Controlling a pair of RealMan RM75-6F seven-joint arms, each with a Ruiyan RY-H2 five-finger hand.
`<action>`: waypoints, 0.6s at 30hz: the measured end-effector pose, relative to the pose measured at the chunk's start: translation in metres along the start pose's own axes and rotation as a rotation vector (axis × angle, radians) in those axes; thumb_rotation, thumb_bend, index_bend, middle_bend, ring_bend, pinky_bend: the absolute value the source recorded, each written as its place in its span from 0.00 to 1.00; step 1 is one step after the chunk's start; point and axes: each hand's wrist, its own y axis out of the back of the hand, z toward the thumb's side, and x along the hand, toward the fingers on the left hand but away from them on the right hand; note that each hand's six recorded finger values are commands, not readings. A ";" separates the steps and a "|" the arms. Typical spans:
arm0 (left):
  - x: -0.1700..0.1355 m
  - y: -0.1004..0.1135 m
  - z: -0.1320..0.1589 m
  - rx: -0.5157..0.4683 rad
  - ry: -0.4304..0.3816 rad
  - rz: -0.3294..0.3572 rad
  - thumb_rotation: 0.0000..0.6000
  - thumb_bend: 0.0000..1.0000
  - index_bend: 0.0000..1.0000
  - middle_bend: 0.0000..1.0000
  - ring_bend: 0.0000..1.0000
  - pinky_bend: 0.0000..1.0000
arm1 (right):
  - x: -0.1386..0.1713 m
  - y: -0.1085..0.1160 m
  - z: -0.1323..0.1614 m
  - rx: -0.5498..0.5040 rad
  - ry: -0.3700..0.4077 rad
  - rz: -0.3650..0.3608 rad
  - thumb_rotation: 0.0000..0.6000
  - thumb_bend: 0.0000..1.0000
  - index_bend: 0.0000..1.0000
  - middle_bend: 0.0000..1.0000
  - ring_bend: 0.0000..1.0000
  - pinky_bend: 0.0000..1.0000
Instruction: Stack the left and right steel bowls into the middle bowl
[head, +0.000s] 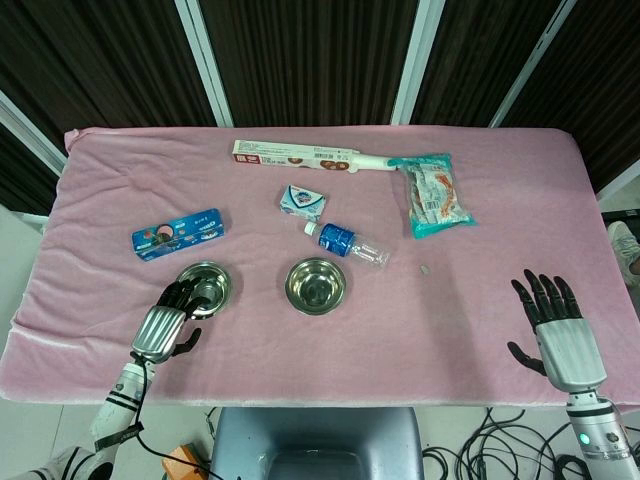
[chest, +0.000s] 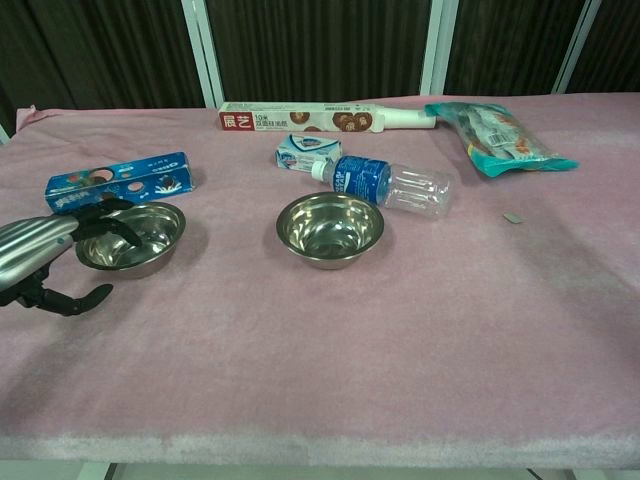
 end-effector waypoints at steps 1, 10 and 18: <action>0.001 -0.001 0.000 0.001 0.001 0.000 1.00 0.41 0.33 0.01 0.00 0.08 | 0.000 0.000 0.000 0.000 0.000 0.000 1.00 0.32 0.04 0.00 0.00 0.00; 0.016 -0.009 -0.010 0.013 0.030 0.040 1.00 0.46 0.62 0.16 0.04 0.10 | 0.009 0.005 -0.004 -0.022 -0.001 -0.008 1.00 0.32 0.04 0.00 0.00 0.00; 0.036 -0.009 -0.004 -0.053 0.017 0.133 1.00 0.51 0.72 0.24 0.09 0.13 | 0.014 0.011 -0.008 -0.025 -0.014 -0.018 1.00 0.32 0.04 0.00 0.00 0.00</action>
